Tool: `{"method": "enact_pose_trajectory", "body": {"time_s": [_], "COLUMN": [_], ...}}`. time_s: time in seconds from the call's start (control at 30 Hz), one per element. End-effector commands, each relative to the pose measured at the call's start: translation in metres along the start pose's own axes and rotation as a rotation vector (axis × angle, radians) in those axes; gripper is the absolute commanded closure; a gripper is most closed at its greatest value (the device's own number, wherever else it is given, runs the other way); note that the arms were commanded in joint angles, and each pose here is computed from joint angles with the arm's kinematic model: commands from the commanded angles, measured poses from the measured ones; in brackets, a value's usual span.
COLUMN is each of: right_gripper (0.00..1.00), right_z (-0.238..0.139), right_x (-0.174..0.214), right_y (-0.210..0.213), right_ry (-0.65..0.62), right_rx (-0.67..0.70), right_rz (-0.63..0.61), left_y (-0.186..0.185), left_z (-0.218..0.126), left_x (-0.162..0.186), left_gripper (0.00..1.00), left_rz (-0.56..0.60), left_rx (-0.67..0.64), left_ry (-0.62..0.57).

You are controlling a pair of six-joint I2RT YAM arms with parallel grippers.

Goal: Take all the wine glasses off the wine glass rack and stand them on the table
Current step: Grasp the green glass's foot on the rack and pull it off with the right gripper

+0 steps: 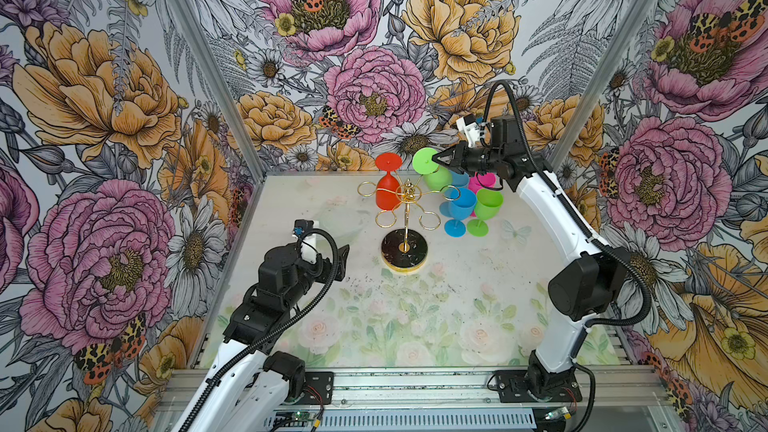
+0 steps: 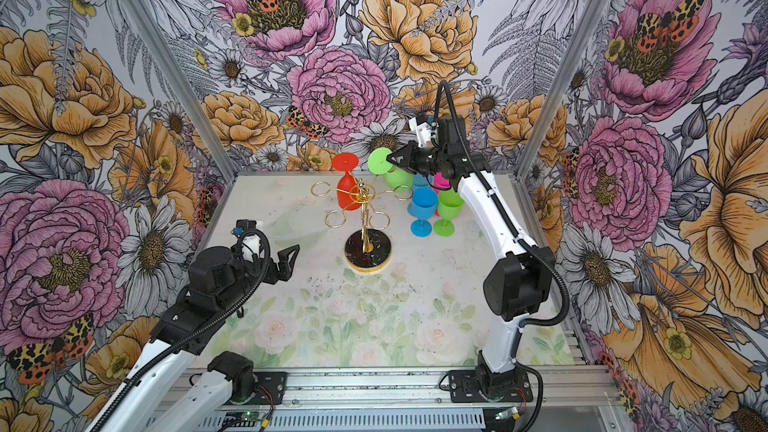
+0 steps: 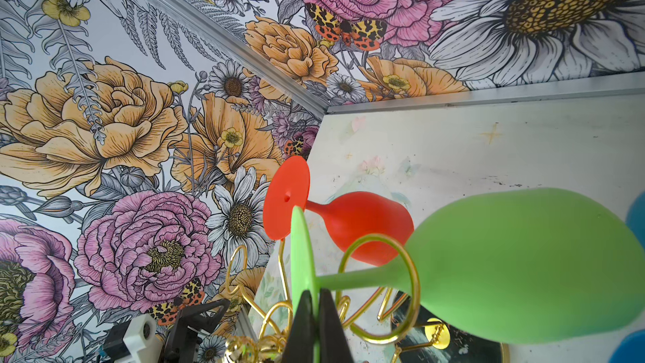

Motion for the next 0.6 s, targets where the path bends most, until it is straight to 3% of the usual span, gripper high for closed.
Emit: {"method": "enact_pose_trajectory", "body": {"time_s": [0.0,0.57], "right_gripper": [1.0,1.0], "right_z": [-0.011,-0.015], "right_x": [0.01,0.031], "right_y": [0.018,0.022], "right_ry": [0.011,0.06], "right_rx": [-0.037,-0.058], "right_rz": [-0.019,-0.016], "left_y": [0.0,0.001], "left_z": [0.0,-0.001], "left_x": [-0.003,-0.003], "left_gripper": [0.01,0.01], "left_rz": [-0.013,-0.015], "left_rx": [0.007,0.005], "left_ry": [-0.026,-0.03]}}
Point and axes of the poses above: each gripper's point midway between its finger pads, its own z axis out along the fingers, its own y axis along the line the jaws close on, x = y × z, the point moved 2 cm from there along -z, back along the fingers, and after that the axes turned 14 degrees about z, right-handed, at the moved point
